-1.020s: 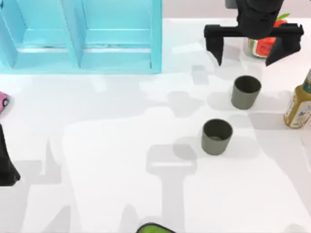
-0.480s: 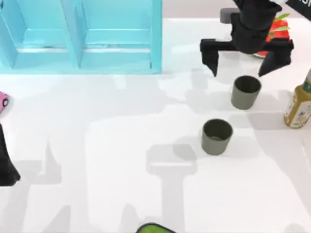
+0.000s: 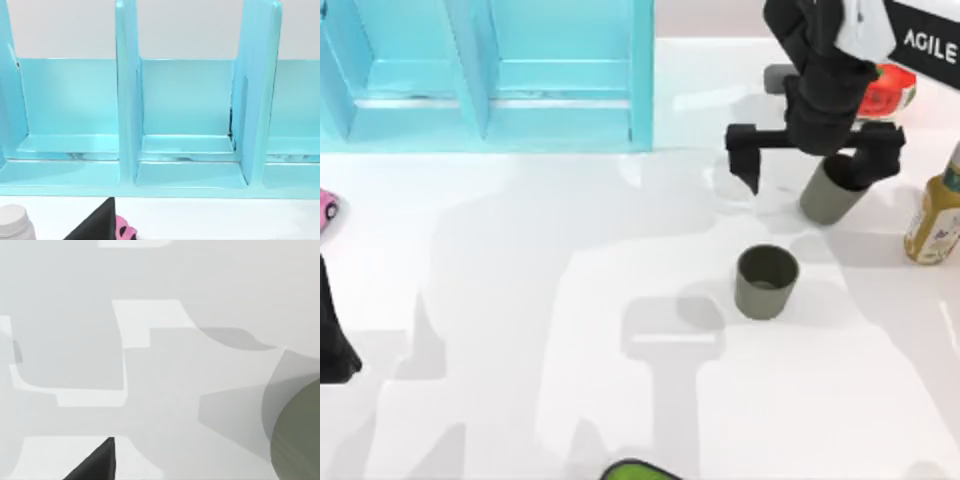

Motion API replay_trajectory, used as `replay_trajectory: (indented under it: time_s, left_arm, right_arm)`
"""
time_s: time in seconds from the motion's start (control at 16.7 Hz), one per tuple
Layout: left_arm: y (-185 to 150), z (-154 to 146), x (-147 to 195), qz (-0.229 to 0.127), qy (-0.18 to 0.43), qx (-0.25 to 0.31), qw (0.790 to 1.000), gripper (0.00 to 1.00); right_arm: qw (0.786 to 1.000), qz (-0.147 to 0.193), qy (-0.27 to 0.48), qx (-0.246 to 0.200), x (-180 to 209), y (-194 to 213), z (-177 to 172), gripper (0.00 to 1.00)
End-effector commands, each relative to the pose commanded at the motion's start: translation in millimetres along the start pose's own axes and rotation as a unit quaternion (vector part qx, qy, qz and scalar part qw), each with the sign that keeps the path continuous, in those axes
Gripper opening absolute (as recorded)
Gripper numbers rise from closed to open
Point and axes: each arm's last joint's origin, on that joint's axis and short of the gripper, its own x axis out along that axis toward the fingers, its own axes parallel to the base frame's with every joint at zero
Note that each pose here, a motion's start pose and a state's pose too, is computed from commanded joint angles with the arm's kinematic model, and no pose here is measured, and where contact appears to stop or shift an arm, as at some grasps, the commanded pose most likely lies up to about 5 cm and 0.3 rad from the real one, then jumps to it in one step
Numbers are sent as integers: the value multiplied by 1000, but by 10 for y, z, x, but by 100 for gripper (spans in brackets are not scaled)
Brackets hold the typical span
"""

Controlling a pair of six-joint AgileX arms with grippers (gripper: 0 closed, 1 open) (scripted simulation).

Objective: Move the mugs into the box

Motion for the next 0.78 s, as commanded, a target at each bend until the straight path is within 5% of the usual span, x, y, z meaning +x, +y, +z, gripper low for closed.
replay_trajectory:
  time_s: [0.06,0.78]
  left_arm:
    - [0,0,0,0,0,0,1000,100]
    - [0,0,0,0,0,0,1000,100]
  right_arm:
    - [1000,0,0,0,0,0,0,100]
    - [1000,0,0,0,0,0,0,10]
